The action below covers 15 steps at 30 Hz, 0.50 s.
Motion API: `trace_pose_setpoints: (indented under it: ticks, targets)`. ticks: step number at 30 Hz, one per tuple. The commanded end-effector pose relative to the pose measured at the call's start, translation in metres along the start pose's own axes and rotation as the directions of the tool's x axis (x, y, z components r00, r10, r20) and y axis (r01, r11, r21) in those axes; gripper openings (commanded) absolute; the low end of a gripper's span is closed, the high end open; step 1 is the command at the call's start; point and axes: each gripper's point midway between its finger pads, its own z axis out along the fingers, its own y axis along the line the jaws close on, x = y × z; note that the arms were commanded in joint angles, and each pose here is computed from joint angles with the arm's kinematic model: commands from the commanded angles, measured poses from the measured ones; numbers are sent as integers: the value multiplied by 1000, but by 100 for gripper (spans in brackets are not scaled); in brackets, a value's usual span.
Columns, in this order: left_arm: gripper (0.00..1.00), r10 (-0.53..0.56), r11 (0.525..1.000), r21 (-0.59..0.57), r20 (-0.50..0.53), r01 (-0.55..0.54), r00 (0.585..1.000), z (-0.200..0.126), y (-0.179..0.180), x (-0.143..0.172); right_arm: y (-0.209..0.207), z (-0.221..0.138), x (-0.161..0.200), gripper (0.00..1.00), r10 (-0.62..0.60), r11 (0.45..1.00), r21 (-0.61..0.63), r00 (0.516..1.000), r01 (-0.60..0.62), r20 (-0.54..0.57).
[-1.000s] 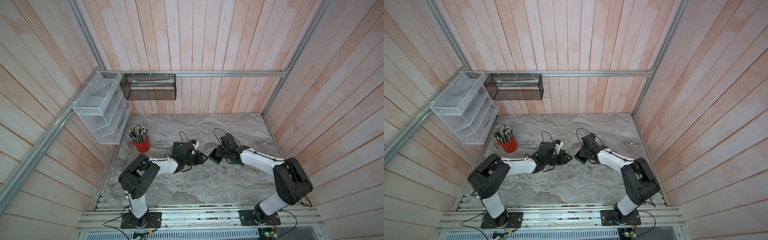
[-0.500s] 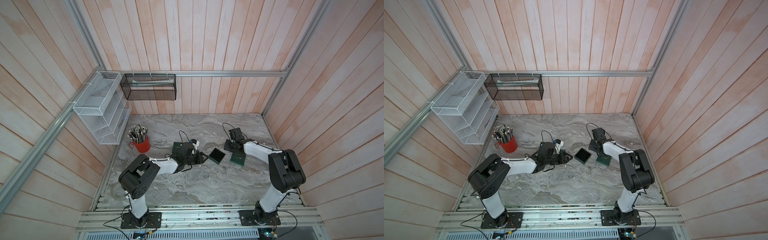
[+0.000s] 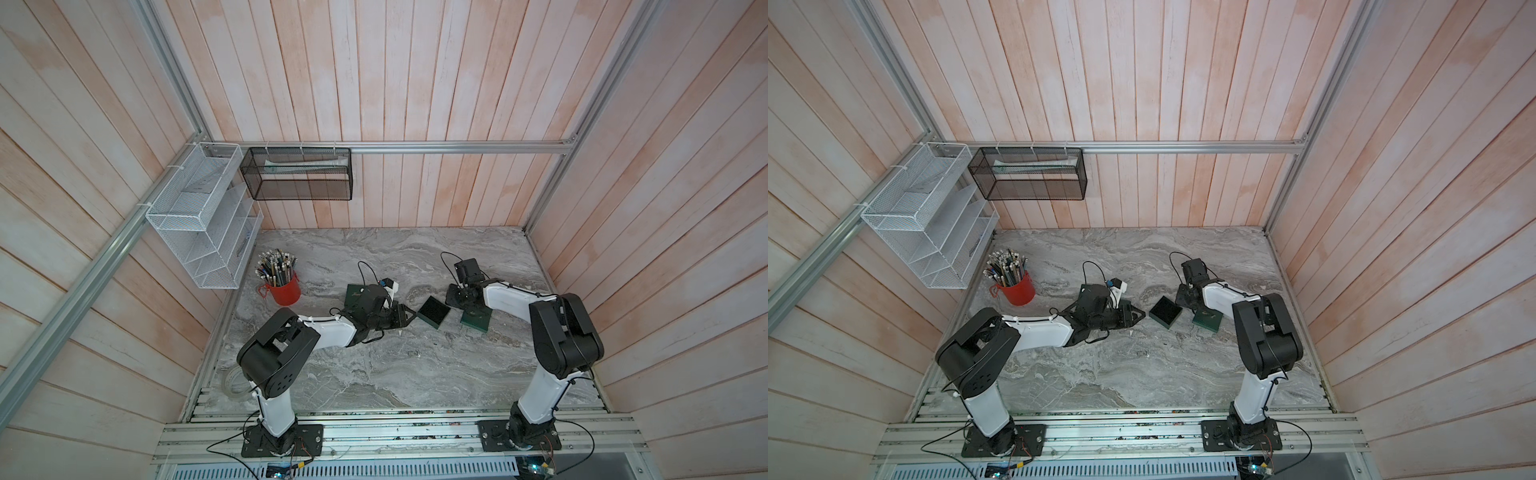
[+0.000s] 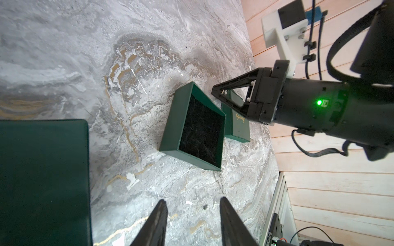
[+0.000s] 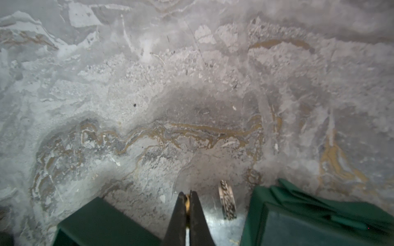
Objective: Take the rings out of the lift-off lid box
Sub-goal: Place the ring at the center of the board.
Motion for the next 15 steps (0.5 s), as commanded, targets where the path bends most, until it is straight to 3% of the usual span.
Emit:
trace_pose_setpoints:
  ticks: [1, 11, 15]
  targets:
    - [43, -2, 1000, 10, 3, 2, 1000, -3, 1, 1, 4, -1, 1, 9, -12, 1000, 0, 1000, 12, -13]
    - [44, 3, 1000, 15, 7, -3, 1000, -5, -1, 1, 6, -22, -6, 34, 2, 1000, -12, 1000, -2, 25]
    - [50, 12, 1000, 13, 8, -12, 1000, -6, -1, 0, -2, -45, -9, 50, 20, 1000, 12, 998, -21, 65]
